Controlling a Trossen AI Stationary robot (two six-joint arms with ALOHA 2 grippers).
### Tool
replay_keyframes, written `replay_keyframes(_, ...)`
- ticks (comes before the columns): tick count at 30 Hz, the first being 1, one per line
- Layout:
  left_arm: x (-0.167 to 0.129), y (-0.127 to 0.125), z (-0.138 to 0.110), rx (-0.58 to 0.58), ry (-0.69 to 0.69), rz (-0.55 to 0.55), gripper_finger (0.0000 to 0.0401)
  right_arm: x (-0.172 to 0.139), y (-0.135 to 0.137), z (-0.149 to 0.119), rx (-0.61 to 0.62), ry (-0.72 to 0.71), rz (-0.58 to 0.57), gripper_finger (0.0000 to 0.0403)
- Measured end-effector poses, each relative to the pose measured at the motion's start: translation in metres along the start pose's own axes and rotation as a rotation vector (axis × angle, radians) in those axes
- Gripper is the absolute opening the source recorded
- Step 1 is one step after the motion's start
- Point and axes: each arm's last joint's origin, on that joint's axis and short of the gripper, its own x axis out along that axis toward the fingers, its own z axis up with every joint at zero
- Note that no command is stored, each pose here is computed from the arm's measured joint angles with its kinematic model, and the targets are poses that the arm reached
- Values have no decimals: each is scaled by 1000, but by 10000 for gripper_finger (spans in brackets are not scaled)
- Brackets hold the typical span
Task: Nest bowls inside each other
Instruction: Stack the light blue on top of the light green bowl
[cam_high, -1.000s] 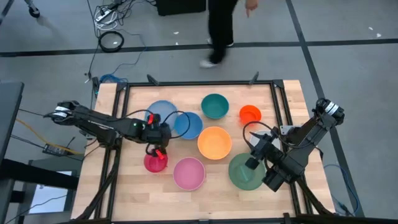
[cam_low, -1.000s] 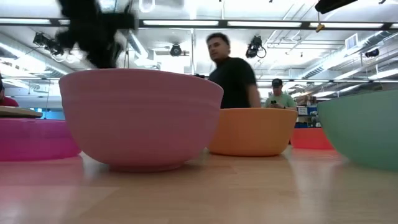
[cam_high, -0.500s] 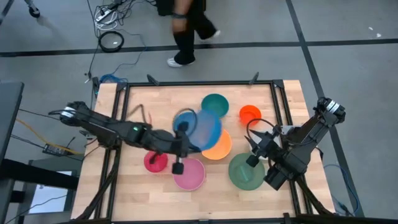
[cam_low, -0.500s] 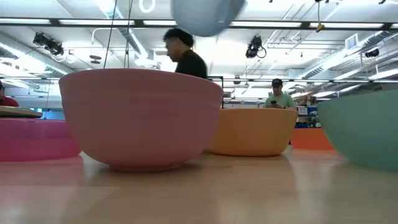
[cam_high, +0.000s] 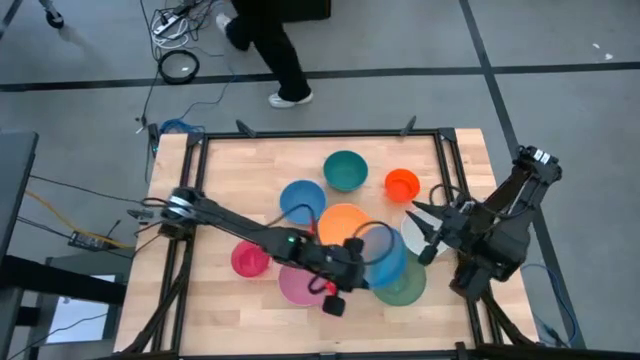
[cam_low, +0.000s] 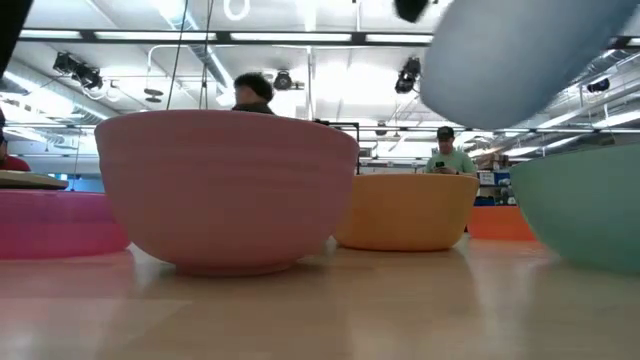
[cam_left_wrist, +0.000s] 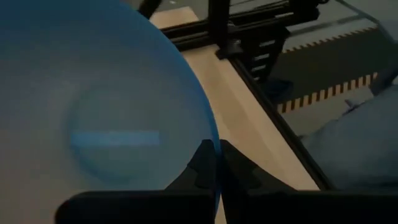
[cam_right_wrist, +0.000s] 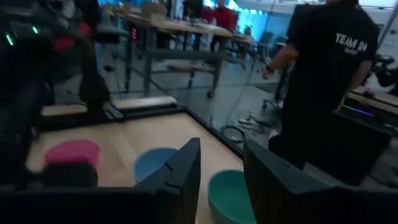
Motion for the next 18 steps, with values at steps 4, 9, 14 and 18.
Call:
replay_keyframes(4,16,7,3,-8,42,9,9,-6,1,5,-4,-17,37,107)
replay_keyframes(9,25,16,2,-71,42,13,13,-11,7,12,-20,-40,62,107)
replay_keyframes(14,25,19,3,-97,32,19,40,-13,14,18,-49,-45,69,107)
replay_keyframes(18,25,19,4,-110,22,16,68,-13,20,22,-72,-48,72,107)
